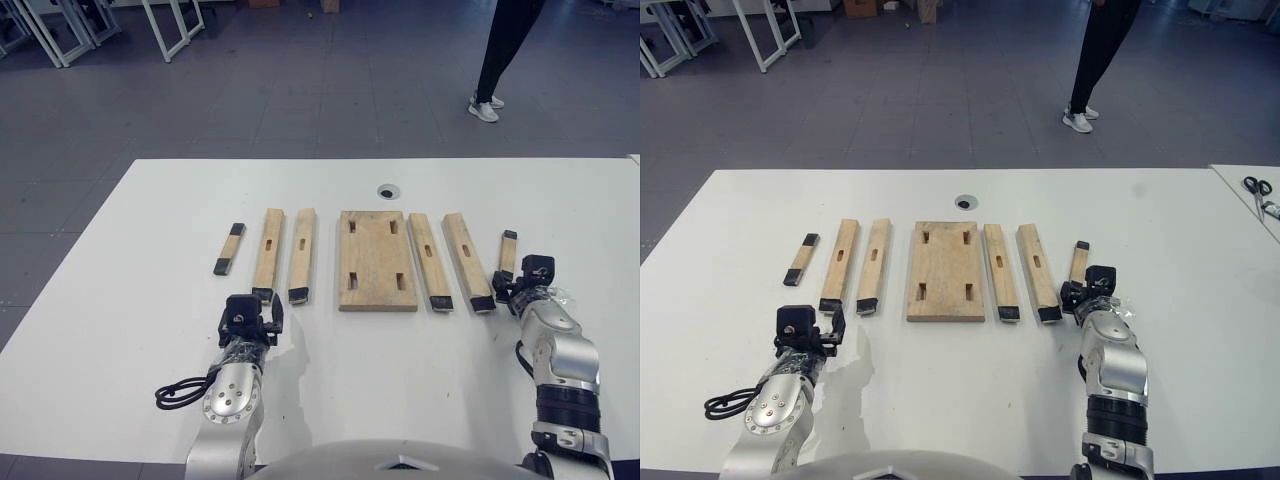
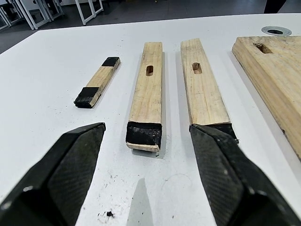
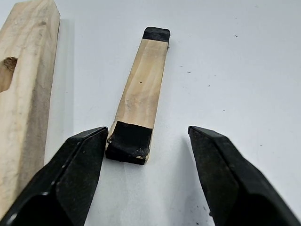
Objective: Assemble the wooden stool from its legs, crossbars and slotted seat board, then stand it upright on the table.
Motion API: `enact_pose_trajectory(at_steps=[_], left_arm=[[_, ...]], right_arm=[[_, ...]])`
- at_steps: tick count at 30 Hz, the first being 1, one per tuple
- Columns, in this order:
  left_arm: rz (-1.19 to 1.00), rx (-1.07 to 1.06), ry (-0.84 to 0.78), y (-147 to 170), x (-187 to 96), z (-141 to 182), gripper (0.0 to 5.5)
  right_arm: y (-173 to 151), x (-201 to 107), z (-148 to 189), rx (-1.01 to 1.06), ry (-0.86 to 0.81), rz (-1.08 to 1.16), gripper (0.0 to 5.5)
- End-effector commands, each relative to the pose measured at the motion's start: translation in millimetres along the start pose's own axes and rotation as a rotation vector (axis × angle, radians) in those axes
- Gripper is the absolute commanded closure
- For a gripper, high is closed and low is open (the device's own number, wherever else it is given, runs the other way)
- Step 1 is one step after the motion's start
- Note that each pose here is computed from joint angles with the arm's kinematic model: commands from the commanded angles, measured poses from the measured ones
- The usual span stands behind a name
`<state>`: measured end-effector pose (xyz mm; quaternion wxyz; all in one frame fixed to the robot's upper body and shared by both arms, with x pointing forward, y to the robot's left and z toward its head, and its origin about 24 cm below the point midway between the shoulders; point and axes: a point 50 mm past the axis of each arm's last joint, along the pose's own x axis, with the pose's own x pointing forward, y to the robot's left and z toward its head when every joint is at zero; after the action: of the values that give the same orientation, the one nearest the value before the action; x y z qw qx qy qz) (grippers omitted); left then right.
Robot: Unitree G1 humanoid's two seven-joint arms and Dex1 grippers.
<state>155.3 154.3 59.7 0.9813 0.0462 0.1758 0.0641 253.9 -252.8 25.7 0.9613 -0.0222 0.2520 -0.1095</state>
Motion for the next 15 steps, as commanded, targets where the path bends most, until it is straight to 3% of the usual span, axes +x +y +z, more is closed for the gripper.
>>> enact_pose_trajectory(at_steps=[1,8,13,15], left_arm=[[0.014,0.001,-0.004,0.5,-0.3,3.7,2.2],[0.018,-0.002,-0.001,1.3,0.8,4.4,2.2],[0.008,-0.036,0.019,1.9,4.2,2.1,2.2],[-0.037,-0.063,0.054,5.1,16.8,-1.9,2.2]], right_arm=[[0.7,2.5,-13.8,0.002,0.068,-0.007,3.13],[-0.1,5.1,-20.8,0.028,0.085,-0.019,4.17],[-7.0,6.7,-22.6,0.036,0.081,-0.05,4.2],[-12.8,8.2,-8.6,0.01,0.007,-0.082,4.2]])
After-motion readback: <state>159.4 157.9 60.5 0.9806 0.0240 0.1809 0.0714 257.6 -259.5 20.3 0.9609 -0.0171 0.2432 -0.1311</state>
